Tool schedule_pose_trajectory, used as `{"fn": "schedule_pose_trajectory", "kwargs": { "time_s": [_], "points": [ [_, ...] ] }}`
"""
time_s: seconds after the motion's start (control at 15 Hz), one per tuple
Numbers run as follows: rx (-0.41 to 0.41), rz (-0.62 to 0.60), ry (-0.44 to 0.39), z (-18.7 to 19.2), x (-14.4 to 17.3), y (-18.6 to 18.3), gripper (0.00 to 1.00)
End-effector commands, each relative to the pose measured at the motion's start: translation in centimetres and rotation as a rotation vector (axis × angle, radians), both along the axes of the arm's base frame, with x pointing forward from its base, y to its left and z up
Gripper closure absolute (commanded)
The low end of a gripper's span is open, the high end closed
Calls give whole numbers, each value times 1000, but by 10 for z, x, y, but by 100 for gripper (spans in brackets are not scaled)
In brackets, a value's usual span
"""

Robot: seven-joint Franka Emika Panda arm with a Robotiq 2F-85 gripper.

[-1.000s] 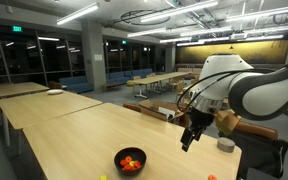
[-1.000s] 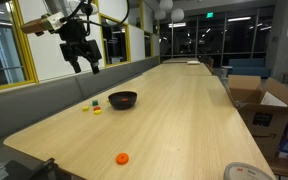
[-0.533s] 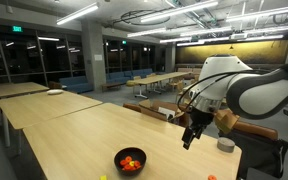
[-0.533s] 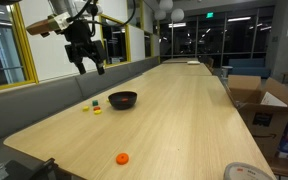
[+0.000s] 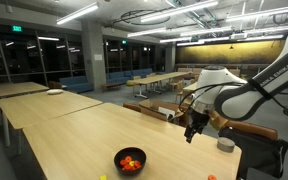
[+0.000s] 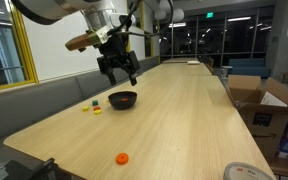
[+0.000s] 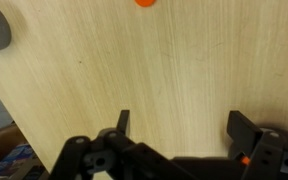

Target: Pick up the orange object from the right and yellow object from the left near the bowl and put them in the bowl

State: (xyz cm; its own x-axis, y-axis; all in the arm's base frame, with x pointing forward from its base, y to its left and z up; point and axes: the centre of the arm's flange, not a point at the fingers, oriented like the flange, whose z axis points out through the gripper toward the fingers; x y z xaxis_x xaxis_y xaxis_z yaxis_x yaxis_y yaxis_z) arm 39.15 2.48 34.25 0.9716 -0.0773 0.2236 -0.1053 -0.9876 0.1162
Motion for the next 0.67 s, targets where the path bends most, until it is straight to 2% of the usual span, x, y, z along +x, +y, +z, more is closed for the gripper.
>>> {"fn": "schedule_pose_trajectory", "kwargs": {
  "time_s": [0.0,0.27,0.6],
  "points": [
    [-7,-69,-19,-37,32,-22,0],
    [8,-169,4,-73,34,-32,0],
    [70,-260,55,-108,21,-38,0]
  ]
}}
